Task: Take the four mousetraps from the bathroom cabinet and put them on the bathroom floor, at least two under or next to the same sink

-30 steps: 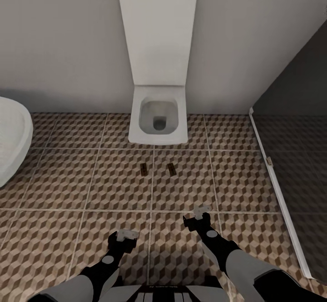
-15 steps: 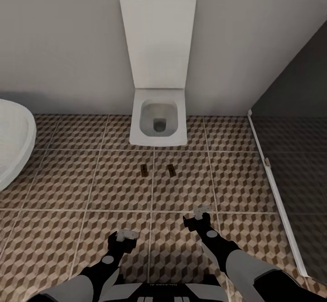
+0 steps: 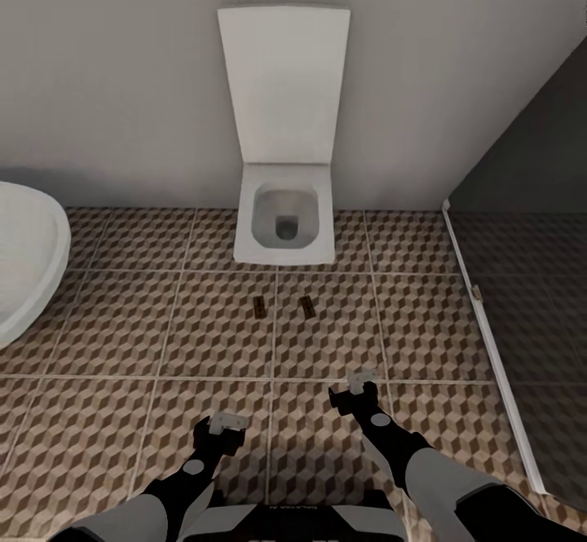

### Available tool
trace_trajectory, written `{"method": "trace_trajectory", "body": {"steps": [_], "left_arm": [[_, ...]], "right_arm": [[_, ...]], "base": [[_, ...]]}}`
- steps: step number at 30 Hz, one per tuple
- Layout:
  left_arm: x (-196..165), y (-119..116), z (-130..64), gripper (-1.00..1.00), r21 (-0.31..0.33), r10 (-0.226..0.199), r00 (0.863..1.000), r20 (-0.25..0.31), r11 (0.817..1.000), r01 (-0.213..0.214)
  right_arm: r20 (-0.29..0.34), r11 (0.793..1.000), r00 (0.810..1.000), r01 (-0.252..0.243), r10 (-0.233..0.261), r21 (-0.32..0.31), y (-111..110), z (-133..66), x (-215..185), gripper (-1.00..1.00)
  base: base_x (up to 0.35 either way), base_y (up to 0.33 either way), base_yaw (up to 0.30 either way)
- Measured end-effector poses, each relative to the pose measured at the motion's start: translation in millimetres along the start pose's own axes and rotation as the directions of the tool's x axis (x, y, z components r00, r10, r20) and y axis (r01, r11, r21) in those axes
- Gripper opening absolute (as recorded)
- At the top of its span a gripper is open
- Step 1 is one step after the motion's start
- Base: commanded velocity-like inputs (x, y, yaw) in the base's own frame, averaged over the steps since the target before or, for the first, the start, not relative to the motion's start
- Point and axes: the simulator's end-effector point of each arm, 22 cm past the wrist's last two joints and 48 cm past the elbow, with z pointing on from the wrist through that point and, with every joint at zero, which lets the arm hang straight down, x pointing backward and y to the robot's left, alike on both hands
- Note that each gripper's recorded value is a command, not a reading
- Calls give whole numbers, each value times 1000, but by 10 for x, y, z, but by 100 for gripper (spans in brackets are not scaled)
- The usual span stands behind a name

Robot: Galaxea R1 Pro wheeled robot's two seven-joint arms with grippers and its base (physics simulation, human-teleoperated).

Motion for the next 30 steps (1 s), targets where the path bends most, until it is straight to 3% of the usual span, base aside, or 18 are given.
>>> {"method": "trace_trajectory", "body": {"steps": [7, 12, 21, 30], "left_arm": [[11, 43, -123, 100, -7, -1, 1000, 8, 1000, 1], [123, 163, -275, 100, -27, 1, 999, 42, 1000, 0], [370, 305, -492, 100, -51, 4, 1000, 1, 999, -4], [680, 386, -778, 100, -88, -64, 998, -19, 994, 62]], "right_arm": [[-2, 1000, 1000, -1, 1, 0, 5, -105, -28, 100], [-4, 1000, 1000, 4, -4, 15, -110, -198, 38, 100], [-15, 999, 1000, 13, -13, 47, -368, -474, 441, 100], [-52, 998, 999, 19, -16, 65, -503, -808, 908, 100]], "base": [[0, 0, 0], [0, 0, 0], [0, 0, 0], [0, 0, 0]]}}
